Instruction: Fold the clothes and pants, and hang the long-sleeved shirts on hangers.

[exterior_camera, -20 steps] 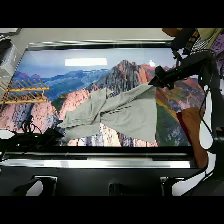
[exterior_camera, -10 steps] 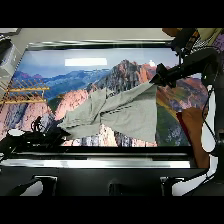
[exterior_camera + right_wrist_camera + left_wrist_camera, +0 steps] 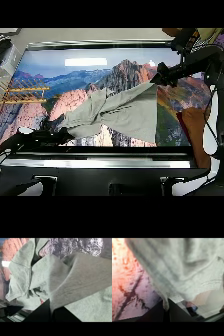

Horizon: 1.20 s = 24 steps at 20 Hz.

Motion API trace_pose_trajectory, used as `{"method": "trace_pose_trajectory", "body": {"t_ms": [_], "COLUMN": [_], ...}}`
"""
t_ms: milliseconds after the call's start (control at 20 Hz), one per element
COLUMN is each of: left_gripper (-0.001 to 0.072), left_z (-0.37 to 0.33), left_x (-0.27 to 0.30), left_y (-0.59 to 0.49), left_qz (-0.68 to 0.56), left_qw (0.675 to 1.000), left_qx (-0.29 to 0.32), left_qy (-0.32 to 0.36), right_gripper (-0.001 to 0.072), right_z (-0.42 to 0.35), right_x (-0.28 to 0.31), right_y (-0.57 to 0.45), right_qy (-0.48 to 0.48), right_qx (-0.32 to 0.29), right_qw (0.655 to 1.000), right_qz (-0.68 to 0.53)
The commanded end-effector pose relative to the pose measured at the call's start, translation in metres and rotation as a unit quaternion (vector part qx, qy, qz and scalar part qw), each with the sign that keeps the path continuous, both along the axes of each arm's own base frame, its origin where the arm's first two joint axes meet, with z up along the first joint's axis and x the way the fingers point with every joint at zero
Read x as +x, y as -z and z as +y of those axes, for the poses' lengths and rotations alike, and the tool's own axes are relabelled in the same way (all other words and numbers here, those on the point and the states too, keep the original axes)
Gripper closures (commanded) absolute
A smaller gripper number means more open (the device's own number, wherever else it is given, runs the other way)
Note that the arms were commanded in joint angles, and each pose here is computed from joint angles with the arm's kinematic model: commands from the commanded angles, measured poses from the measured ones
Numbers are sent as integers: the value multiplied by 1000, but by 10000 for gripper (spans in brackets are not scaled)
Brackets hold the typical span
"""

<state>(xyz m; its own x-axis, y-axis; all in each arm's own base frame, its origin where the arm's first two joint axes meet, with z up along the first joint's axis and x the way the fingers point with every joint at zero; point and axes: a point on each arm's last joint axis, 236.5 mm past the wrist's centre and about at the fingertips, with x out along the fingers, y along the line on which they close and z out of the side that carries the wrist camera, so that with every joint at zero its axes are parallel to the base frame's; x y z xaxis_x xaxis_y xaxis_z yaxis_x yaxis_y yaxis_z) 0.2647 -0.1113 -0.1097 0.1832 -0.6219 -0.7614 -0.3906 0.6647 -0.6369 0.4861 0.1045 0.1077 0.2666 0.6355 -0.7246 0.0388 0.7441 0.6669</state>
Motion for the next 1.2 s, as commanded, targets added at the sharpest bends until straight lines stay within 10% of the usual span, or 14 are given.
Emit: {"method": "trace_pose_trajectory", "body": {"t_ms": [0, 300, 700, 900, 1150], "left_gripper": [691, 690, 690, 690, 690], "left_z": [-5, 93, 132, 127, 151], "left_x": [45, 148, -10, -54, -29], "left_y": [-60, -386, -683, -701, -695], "left_qz": [-67, -443, -680, -685, -676], "left_qw": [997, 891, 648, 597, 615], "left_qx": [-43, 55, 270, 332, 307], "left_qy": [-9, -75, -212, -256, -264], "right_gripper": [673, 674, 674, 675, 674], "right_z": [-1, -8, -40, -46, -44], "right_x": [0, -33, -240, -299, -245], "right_y": [-33, -205, -428, -471, -434], "right_qy": [-4, 23, 160, 216, 211], "right_qx": [-9, -58, -122, -70, -53], "right_qw": [998, 942, 762, 714, 778], "right_qz": [-60, -329, -615, -662, -590]}}
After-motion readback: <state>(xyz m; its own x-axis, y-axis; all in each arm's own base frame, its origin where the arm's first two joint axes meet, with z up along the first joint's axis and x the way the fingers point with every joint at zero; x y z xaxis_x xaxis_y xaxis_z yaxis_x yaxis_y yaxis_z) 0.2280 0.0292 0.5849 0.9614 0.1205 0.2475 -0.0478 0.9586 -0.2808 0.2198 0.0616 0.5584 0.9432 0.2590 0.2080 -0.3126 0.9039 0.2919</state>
